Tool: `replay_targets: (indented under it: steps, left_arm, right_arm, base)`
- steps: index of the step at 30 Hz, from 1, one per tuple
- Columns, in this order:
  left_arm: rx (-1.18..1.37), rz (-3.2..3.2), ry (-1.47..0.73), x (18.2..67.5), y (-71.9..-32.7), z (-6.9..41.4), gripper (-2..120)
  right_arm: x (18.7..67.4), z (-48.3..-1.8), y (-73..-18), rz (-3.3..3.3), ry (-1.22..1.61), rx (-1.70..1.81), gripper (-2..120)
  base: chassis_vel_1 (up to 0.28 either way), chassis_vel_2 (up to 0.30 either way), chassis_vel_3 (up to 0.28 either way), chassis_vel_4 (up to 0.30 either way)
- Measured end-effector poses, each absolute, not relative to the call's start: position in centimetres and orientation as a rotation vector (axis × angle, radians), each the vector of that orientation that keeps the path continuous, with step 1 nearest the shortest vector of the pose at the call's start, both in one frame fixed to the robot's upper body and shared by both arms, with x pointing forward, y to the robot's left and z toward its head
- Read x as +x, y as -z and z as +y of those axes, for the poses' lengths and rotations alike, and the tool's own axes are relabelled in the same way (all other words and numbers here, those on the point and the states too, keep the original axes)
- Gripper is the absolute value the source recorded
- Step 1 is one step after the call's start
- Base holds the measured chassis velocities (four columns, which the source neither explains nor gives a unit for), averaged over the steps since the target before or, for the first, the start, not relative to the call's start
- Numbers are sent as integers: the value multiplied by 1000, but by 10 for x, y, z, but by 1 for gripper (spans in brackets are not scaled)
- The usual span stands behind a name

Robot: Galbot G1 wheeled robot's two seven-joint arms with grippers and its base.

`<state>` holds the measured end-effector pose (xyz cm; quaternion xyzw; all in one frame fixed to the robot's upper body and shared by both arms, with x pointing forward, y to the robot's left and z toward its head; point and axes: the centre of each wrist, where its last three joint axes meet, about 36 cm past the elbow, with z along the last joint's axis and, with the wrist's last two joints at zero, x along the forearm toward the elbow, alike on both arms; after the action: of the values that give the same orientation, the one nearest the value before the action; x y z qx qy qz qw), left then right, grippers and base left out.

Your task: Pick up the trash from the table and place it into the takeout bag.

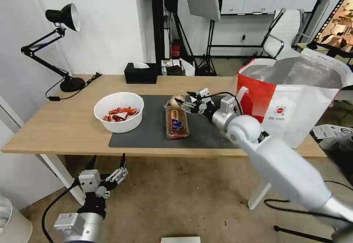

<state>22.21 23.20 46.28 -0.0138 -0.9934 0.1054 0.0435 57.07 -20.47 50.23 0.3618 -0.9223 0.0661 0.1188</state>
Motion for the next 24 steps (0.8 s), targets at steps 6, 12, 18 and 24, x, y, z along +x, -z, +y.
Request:
replay_targets:
  steps: [6, 12, 18, 24]
  left_arm:
    - [-248, -2954, -534, 227, -475, 244, 100]
    - [-471, -2769, -930, 241, -486, 256, 100]
    - [-632, -2651, -1088, 268, -489, 263, 100]
    - [-708, -2617, -1125, 304, -491, 267, 100]
  right_arm:
    - [588, -184, -478, -2611, -241, 1063, 27]
    - [590, -180, -466, -2600, -294, 1044, 7]
    - [592, -178, -465, -2600, -317, 1047, 0]
    - [597, -176, -468, -2593, -338, 1057, 0]
  base:
    - [0, 0, 0, 0]
    - [0, 0, 0, 0]
    - [0, 0, 0, 0]
    - [0, 0, 0, 0]
